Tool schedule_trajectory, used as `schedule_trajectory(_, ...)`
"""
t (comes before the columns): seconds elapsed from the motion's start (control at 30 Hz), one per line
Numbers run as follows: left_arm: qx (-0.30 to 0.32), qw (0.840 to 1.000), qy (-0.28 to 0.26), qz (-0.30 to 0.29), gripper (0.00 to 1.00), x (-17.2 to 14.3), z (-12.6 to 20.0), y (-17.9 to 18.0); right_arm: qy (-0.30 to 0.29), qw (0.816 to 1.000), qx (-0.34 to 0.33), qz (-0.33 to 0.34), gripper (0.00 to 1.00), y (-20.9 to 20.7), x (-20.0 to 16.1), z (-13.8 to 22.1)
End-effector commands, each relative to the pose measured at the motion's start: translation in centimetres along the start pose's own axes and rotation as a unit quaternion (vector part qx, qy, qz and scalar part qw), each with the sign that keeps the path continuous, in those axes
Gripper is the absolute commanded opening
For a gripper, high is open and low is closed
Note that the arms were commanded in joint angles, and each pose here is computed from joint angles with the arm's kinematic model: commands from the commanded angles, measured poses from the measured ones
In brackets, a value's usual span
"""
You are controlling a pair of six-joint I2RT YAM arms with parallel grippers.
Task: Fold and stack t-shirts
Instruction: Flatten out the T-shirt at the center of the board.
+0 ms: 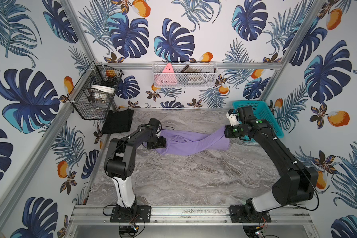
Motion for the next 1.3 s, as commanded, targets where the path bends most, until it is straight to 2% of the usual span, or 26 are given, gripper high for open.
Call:
schedule_trajectory(0.0,0.005,1.000,-0.003,-0.015,0.73,0.0,-0.1,-0.5,-0.013,1.000,-0.007,-0.001,0.00,-0.3,0.3,0.3)
schedule_trajectory(0.03,0.005,1.000,-0.001,-0.018,0.67,0.0,-0.2,-0.5,-0.013,1.000,-0.008,-0.002,0.00,-0.3,0.3,0.3)
schedule_trajectory(0.1,0.012,1.000,-0.004,-0.025,0.49,-0.1,-0.1,-0.6,-0.013,1.000,-0.009,-0.003,0.00,-0.4,0.3,0.3)
schedule_trajectory(0.17,0.021,0.999,-0.005,-0.028,0.13,-0.2,0.0,-0.4,-0.013,1.000,-0.009,-0.003,0.00,-0.5,0.3,0.2)
schedule_trajectory(0.2,0.028,0.999,-0.009,-0.027,0.00,-0.1,0.1,-0.3,-0.014,1.000,-0.010,-0.004,0.00,-0.6,0.3,0.2)
schedule_trajectory(0.4,0.042,0.998,-0.021,-0.032,0.00,0.2,1.2,-0.3,-0.012,1.000,-0.009,0.005,0.00,-0.7,0.2,0.0)
schedule_trajectory(0.53,0.040,0.997,-0.048,-0.041,0.00,1.0,3.8,-0.8,-0.016,1.000,-0.011,0.004,0.00,-0.9,0.2,0.1)
schedule_trajectory(0.63,0.035,0.994,-0.088,-0.058,0.00,2.2,7.6,-1.7,-0.019,1.000,-0.009,0.006,0.00,-0.8,0.2,0.2)
schedule_trajectory(0.8,0.024,0.977,-0.198,-0.077,0.00,5.4,16.0,-3.6,-0.016,1.000,-0.001,0.019,0.00,-0.7,0.2,0.3)
schedule_trajectory(0.93,0.038,0.950,-0.300,-0.083,0.00,8.6,22.3,-4.6,-0.007,0.999,0.017,0.028,0.00,-0.3,0.1,0.6)
schedule_trajectory(1.0,0.055,0.937,-0.334,-0.083,0.00,10.0,24.0,-4.9,-0.003,0.999,0.028,0.031,0.00,0.0,0.1,0.8)
schedule_trajectory(1.1,0.089,0.921,-0.369,-0.086,0.00,12.6,24.8,-4.9,-0.004,0.999,0.037,0.027,0.00,0.3,0.0,1.7)
schedule_trajectory(1.27,0.150,0.908,-0.382,-0.085,0.00,17.5,21.8,-4.2,-0.003,0.998,0.056,0.028,0.00,1.0,-0.9,3.3)
Point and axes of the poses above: each gripper's point midway between its finger pads, its own z axis back along the fingers, its own y axis along the line the jaws close on, x = y × z, the point moved 7 cm from there along z, back along the fingers, and after that the axes turned 7 degrees about z, right-handed, at the moved point
